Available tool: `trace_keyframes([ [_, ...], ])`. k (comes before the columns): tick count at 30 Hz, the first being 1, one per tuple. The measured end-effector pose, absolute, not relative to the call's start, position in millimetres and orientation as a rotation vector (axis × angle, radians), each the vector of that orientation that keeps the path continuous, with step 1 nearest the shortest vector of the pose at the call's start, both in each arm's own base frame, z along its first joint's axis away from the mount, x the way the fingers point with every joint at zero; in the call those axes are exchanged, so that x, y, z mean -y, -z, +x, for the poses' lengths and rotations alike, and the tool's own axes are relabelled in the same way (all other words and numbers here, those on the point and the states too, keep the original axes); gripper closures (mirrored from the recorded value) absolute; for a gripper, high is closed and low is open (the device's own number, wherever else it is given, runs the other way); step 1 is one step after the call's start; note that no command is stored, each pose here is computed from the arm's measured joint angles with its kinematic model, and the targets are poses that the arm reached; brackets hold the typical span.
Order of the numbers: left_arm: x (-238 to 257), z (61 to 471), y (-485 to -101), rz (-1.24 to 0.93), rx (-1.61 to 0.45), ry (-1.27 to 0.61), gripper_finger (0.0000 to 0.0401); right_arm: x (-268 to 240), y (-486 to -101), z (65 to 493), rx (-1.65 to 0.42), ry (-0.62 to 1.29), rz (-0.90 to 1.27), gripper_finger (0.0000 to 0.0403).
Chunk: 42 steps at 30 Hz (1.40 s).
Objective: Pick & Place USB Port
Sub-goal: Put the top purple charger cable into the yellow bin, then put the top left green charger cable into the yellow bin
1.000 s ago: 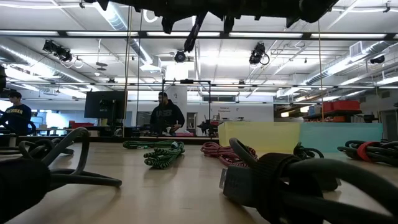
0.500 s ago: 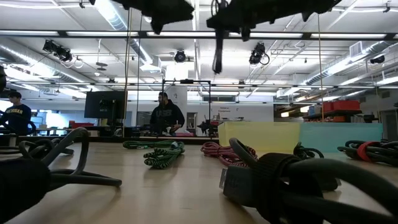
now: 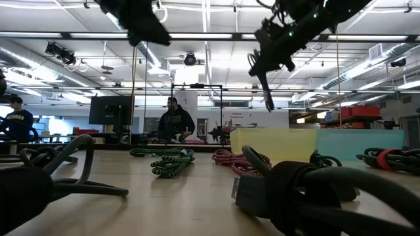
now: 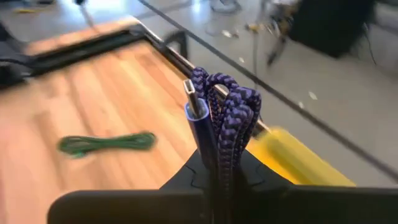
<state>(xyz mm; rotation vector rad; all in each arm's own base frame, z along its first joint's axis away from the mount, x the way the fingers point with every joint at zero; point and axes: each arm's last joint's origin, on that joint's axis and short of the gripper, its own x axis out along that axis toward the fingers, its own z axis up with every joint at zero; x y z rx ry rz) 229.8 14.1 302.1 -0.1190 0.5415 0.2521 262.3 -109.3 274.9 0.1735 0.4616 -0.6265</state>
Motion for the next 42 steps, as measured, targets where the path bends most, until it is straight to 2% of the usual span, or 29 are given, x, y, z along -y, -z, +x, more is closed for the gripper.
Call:
trace_keyframes([
  [7,-14,228,-299,-0.132,-0.572,-0.269,0.0291,146,-254,238,-0.450,0.786,0.393,0.0388],
  [15,-14,228,-299,-0.132,-0.571,-0.279,0.0291,156,-223,219,-0.461,0.819,0.526,0.0388],
  [19,-15,228,-299,-0.135,-0.569,-0.286,0.0291,156,-213,216,-0.442,0.763,0.553,0.0383],
  [27,-15,228,-299,-0.139,-0.567,-0.291,0.0291,158,-212,214,-0.421,0.733,0.551,0.0258],
  [31,-16,228,-300,-0.121,-0.560,-0.350,0.0291,159,-215,216,-0.391,0.713,0.529,0.0213],
  [36,-25,235,-291,-0.064,-0.584,-0.533,0.0291,155,-231,228,-0.237,0.543,0.478,0.0186],
  [42,-38,255,-265,-0.059,-0.684,-0.587,0.0291,149,-249,239,-0.168,0.487,0.413,0.0187],
])
